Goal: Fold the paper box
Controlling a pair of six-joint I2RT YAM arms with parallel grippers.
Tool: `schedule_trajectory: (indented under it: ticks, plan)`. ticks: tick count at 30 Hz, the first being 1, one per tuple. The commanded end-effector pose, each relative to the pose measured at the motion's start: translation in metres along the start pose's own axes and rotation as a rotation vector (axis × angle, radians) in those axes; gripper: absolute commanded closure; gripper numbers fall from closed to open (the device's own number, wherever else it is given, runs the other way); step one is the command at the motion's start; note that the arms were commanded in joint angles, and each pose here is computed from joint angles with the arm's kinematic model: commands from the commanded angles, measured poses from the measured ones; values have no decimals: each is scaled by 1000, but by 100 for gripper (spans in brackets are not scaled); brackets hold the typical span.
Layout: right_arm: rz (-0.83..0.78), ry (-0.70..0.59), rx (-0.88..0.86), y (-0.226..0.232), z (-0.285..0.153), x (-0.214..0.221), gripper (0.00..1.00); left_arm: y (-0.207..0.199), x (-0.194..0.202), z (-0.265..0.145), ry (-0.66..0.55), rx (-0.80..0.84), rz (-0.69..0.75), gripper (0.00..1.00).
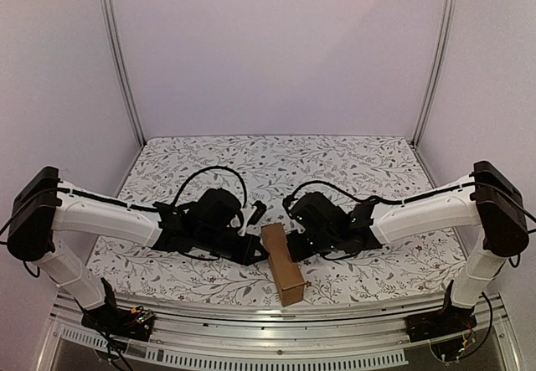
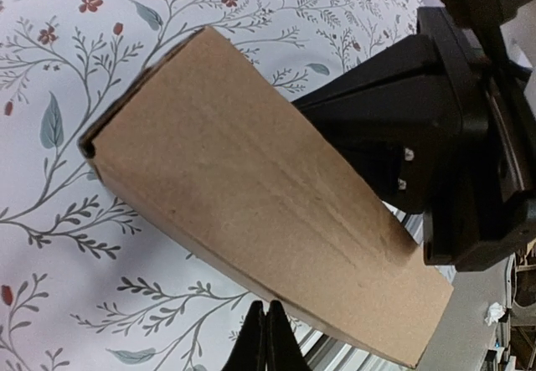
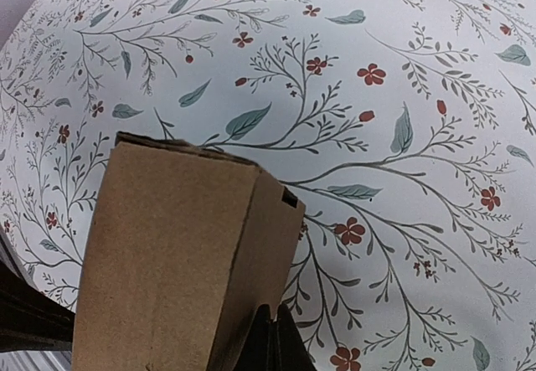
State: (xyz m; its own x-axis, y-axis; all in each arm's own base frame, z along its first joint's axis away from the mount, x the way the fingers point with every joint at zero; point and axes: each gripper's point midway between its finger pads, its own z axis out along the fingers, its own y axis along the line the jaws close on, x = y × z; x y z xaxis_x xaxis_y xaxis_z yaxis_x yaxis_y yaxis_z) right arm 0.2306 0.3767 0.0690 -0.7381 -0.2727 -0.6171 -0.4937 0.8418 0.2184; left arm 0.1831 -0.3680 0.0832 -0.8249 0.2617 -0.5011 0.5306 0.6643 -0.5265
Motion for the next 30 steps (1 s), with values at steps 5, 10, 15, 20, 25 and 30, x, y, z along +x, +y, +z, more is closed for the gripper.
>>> schedule_trajectory:
  ticks: [5, 10, 15, 20, 25, 30]
  plan:
    - [39, 38, -4, -22, 6, 10, 100, 18, 6, -8, -5, -64, -28, 100]
    - [43, 75, -57, -20, 3, 25, 100, 17, 5, -6, -6, -56, -30, 100]
    - [66, 125, -156, -10, 8, 47, 100, 12, 4, 0, 1, -30, -41, 100]
    - [88, 141, -237, 1, 17, 57, 100, 9, 3, 4, 0, -7, -49, 100]
    - [120, 126, -292, 11, 26, 55, 100, 5, 2, 7, -2, 12, -56, 100]
    - [159, 125, -346, 25, 38, 50, 100, 6, 3, 9, 2, 11, -59, 100]
